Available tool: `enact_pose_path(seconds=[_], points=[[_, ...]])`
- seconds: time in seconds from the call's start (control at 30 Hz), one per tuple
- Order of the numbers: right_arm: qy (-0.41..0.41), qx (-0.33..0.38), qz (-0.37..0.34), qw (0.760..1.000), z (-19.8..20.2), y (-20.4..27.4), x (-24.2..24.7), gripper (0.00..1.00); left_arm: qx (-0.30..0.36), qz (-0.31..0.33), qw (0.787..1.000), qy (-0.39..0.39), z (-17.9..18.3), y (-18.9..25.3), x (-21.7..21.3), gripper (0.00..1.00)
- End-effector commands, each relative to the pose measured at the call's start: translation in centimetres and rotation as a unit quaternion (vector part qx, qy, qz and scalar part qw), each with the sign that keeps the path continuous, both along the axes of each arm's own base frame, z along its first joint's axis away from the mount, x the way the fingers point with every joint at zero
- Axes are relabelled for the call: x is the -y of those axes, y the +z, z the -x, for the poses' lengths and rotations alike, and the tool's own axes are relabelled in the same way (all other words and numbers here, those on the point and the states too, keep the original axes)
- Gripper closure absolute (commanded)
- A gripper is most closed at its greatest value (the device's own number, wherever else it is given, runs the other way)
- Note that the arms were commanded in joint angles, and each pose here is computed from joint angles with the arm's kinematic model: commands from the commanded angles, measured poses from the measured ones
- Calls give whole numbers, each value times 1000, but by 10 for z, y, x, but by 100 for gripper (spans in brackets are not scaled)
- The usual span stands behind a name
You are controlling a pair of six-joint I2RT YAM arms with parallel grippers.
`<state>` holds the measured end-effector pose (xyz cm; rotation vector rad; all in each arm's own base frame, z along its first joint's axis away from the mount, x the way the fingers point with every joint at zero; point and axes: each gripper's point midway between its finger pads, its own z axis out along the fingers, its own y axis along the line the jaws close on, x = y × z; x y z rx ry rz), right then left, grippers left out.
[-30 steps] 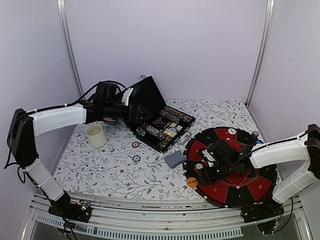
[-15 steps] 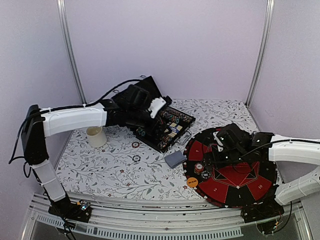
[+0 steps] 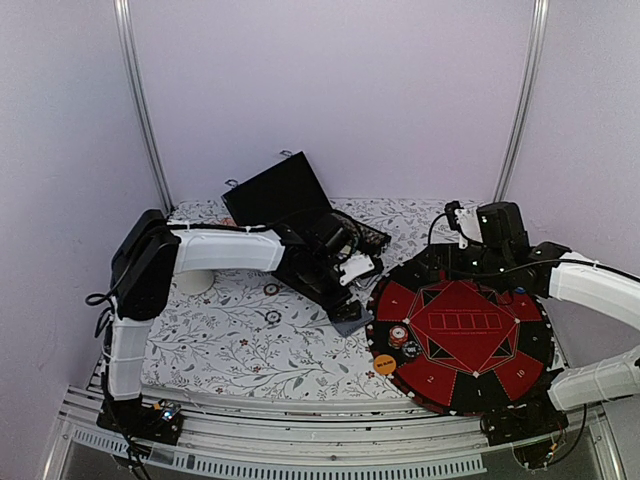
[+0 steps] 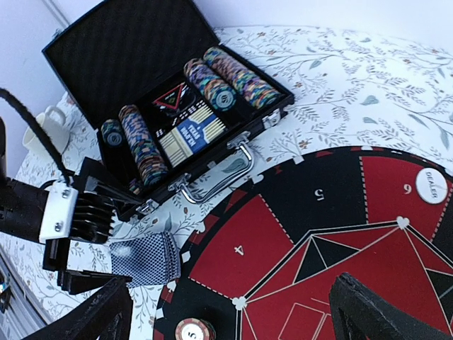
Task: Distribute texas hold em gaming equipment
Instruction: Pick up the face-down deck piles from the center of the board.
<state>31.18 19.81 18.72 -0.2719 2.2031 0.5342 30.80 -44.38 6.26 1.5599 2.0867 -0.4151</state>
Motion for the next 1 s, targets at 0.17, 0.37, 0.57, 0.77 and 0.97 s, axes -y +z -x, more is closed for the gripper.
enact_pose_path(seconds=[0.17,0.37,0.57,0.77,0.97], points=[[57,20,-4,998,1,-2,-16,1,-13,-36,999,-20,7,-20,4,2],[59,21,0,998,4,-6,-14,1,-41,-20,998,-36,20,-19,8,2],[69,20,-4,997,5,-7,-17,1,-15,-20,1000,0,-1,-9,8,2],[74,20,0,997,7,-7,-17,1,-7,13,1000,17,-7,23,16,2],[74,19,4,997,8,-8,-16,1,-5,-18,1000,-2,17,7,9,2]])
